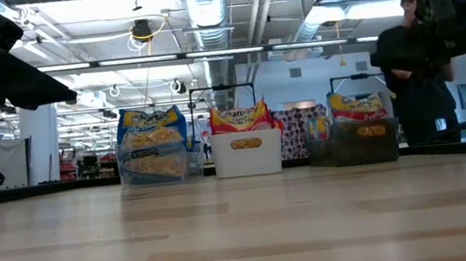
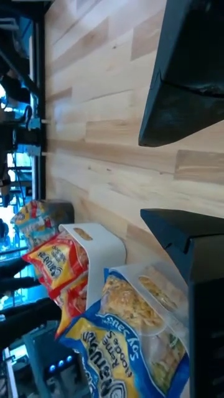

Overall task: Sort Maruchan noodles
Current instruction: Return to Home Position

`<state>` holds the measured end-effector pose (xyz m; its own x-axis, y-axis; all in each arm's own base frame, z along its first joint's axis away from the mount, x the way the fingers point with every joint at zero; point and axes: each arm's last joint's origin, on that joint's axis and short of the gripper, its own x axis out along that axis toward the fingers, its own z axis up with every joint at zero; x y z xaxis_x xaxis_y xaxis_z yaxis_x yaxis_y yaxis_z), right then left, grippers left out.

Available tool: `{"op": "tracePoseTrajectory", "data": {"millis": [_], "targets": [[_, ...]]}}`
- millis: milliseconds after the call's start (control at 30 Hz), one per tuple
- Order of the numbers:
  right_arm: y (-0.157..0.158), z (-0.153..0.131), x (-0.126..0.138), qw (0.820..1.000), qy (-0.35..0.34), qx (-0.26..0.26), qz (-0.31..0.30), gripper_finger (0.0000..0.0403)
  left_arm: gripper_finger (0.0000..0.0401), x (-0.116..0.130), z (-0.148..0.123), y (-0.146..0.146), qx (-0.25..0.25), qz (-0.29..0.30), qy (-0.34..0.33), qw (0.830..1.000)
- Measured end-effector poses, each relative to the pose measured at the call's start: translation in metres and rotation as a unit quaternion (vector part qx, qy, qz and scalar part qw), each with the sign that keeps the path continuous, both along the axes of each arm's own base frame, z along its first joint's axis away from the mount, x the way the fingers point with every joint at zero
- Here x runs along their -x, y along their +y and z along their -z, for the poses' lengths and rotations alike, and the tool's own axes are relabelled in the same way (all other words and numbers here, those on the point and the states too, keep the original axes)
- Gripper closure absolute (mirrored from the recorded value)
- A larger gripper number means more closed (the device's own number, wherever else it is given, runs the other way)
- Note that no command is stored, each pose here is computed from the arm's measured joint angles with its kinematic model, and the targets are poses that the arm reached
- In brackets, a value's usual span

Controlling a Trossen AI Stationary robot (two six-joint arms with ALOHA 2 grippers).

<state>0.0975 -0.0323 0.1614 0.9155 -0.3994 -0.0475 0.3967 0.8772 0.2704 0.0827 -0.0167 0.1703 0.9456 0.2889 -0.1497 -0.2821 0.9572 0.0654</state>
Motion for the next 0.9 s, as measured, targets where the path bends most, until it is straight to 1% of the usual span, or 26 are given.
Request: {"op": "tracePoseTrajectory", "data": {"millis": [133, 333, 433, 633, 900], "targets": [[0.0, 0.0, 0.0, 1.0, 0.0, 0.0, 0.0, 0.0322, 0.0235, -0.0002, 0.0, 0.001, 0.025, -0.01, -0.008, 1.0], [0.0, 0.0, 0.0, 1.0, 0.0, 0.0, 0.0, 0.0322, 0.0235, -0.0005, 0.0004, -0.0005, 0.105, 0.003, -0.026, 0.994], [0.0, 0.0, 0.0, 1.0, 0.0, 0.0, 0.0, 0.0322, 0.0235, -0.0006, 0.0005, -0.0006, 0.127, 0.001, -0.031, 0.991], [0.0, 0.0, 0.0, 1.0, 0.0, 0.0, 0.0, 0.0322, 0.0235, -0.0006, 0.0007, -0.0005, 0.114, 0.002, -0.027, 0.993], [0.0, 0.0, 0.0, 1.0, 0.0, 0.0, 0.0, 0.0322, 0.0235, -0.0006, 0.0008, -0.0005, 0.113, 0.002, -0.027, 0.993]]}}
